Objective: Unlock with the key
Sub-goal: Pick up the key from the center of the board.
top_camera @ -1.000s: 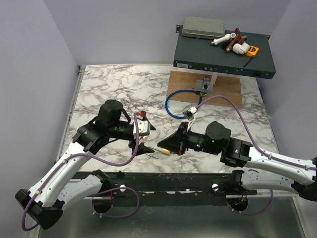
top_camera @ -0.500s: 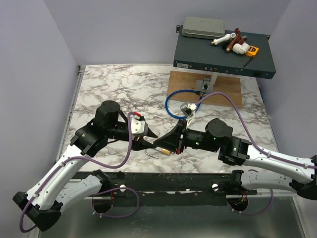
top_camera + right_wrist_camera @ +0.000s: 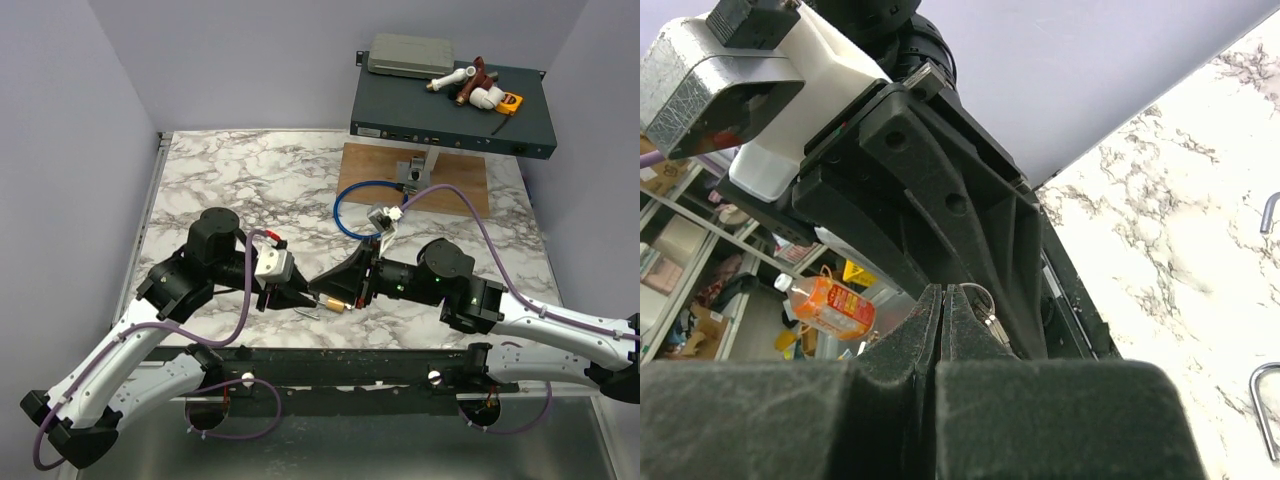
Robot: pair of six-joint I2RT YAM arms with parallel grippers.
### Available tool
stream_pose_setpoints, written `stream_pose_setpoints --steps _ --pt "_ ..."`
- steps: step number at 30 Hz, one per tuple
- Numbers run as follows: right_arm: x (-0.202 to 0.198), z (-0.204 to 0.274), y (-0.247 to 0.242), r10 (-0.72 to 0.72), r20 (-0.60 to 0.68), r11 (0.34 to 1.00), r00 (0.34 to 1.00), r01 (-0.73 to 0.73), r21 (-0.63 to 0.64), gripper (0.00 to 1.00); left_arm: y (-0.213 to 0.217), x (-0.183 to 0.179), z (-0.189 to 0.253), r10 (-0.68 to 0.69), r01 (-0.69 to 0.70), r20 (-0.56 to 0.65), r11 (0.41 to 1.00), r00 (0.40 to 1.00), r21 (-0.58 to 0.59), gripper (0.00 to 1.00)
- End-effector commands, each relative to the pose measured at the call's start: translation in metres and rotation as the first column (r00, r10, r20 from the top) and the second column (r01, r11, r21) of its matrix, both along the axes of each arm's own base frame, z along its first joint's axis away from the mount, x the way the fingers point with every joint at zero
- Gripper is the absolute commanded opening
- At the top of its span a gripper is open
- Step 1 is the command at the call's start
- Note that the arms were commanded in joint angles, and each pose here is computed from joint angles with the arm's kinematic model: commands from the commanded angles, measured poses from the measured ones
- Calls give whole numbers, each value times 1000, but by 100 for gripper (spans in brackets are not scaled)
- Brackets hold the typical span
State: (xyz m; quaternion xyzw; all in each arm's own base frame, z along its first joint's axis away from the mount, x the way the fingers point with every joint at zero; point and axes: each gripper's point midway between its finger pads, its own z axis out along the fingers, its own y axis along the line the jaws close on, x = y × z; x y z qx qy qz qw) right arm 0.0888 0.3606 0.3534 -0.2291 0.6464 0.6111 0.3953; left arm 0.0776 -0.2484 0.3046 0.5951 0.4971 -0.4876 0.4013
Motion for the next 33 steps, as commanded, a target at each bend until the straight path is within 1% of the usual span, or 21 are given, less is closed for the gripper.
stream_pose_setpoints --steps 1,5,10,14,21,26,33 --pt "2 11 -2 -22 19 998 1000 21 51 1 0 -9 14 -31 31 5 999 1000 -42 17" --pt "2 7 -3 -27 15 999 1000 26 45 1 0 -6 18 -6 7 11 999 1000 -52 6" --pt "3 4 -7 -40 9 999 999 40 37 1 3 -8 18 8 -8 2 999 1000 -51 3" --pt "2 5 -10 -42 3 998 999 42 40 1 7 -4 14 53 -51 42 998 998 -42 0" --pt "-2 2 -7 -14 -9 999 1000 15 39 1 10 8 17 109 -103 136 993 985 -51 0" --pt "-6 4 -2 19 -13 999 1000 -18 44 1 11 24 19 167 -159 224 986 960 -51 0" --pt "-8 6 -1 31 -17 999 999 -31 33 1 15 19 17 105 -106 312 994 944 -13 0"
